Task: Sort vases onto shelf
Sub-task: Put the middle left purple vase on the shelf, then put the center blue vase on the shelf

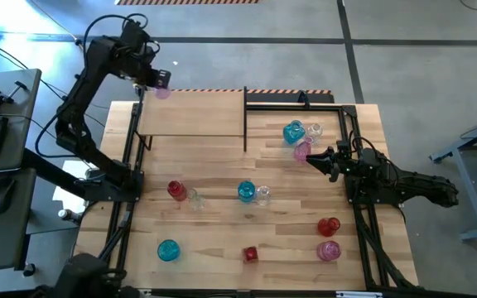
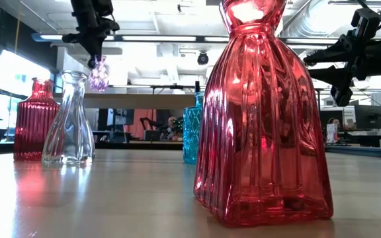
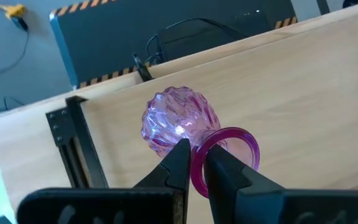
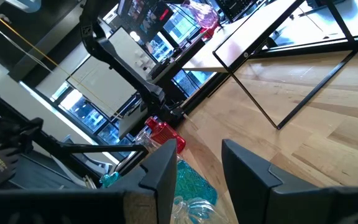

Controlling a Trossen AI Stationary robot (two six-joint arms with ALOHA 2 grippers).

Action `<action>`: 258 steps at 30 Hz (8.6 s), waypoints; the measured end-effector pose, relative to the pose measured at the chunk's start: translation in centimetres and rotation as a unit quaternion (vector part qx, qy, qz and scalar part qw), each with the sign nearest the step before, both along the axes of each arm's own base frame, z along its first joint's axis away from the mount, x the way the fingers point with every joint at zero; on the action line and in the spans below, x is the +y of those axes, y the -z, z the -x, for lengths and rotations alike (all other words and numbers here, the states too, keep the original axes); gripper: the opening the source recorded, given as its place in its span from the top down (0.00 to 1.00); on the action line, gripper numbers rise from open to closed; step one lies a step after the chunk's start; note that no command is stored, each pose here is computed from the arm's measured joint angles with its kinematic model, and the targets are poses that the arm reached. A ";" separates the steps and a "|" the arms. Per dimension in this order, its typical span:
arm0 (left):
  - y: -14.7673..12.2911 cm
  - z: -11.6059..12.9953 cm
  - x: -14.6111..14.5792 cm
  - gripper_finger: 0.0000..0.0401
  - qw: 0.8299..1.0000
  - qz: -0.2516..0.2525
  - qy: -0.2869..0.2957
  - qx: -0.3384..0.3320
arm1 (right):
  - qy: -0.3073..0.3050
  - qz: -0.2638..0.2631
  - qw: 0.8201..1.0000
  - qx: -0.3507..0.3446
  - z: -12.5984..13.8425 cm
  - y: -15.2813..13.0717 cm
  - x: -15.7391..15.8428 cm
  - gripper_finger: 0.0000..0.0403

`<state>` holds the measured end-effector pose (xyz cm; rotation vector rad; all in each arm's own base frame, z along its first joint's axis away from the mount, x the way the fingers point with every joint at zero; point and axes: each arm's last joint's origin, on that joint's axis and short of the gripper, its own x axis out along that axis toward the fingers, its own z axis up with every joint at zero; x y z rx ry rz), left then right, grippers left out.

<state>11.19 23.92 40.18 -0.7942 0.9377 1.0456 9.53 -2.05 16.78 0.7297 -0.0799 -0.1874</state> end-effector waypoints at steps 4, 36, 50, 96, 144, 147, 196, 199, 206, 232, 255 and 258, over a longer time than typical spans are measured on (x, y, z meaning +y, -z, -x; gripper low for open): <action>-0.1 0.4 0.3 0.94 1.000 0.004 -0.009 -0.019 | 0.000 0.000 1.000 0.000 0.0 0.0 0.0 0.71; 0.7 0.3 1.1 0.94 0.974 0.059 -0.206 -0.074 | 0.000 0.000 1.000 0.000 0.0 0.0 0.0 0.71; 0.8 -0.7 0.4 0.94 0.942 0.054 -0.325 -0.067 | 0.000 0.000 1.000 0.000 0.0 0.0 0.0 0.71; 2.8 -0.8 2.7 0.83 0.897 0.078 -0.430 -0.059 | 0.000 0.000 1.000 0.000 0.0 0.0 0.0 0.71; -0.1 0.1 0.6 0.75 0.911 0.028 -0.392 -0.122 | 0.000 0.000 1.000 0.000 0.0 0.0 0.0 0.71; -0.8 0.3 0.0 0.75 0.917 0.010 -0.374 -0.135 | 0.000 0.000 1.000 0.000 0.0 0.0 0.0 0.71; -5.2 -12.4 -17.0 0.75 0.875 -0.145 0.420 -0.191 | 0.000 0.000 1.000 0.000 0.0 0.0 0.0 0.71; -5.4 -13.0 -17.9 0.75 0.867 -0.146 0.430 -0.207 | 0.000 0.000 1.000 0.000 0.0 0.0 0.0 0.71; -4.8 -14.4 -19.6 0.75 0.858 -0.127 0.452 -0.210 | 0.000 0.000 1.000 0.000 0.0 0.0 0.0 0.71; -1.1 -19.9 -25.8 0.75 0.887 -0.023 0.418 -0.198 | 0.006 -0.151 0.988 -0.039 0.0 -0.1 -0.1 0.71; -2.2 -18.1 -26.1 0.75 0.873 -0.042 0.443 -0.197 | -0.059 -0.145 0.964 -0.216 0.7 -3.6 0.3 0.71; -2.6 -17.1 -25.8 0.75 0.873 -0.047 0.449 -0.188 | -0.056 -0.137 0.961 -0.234 0.8 -4.0 0.3 0.71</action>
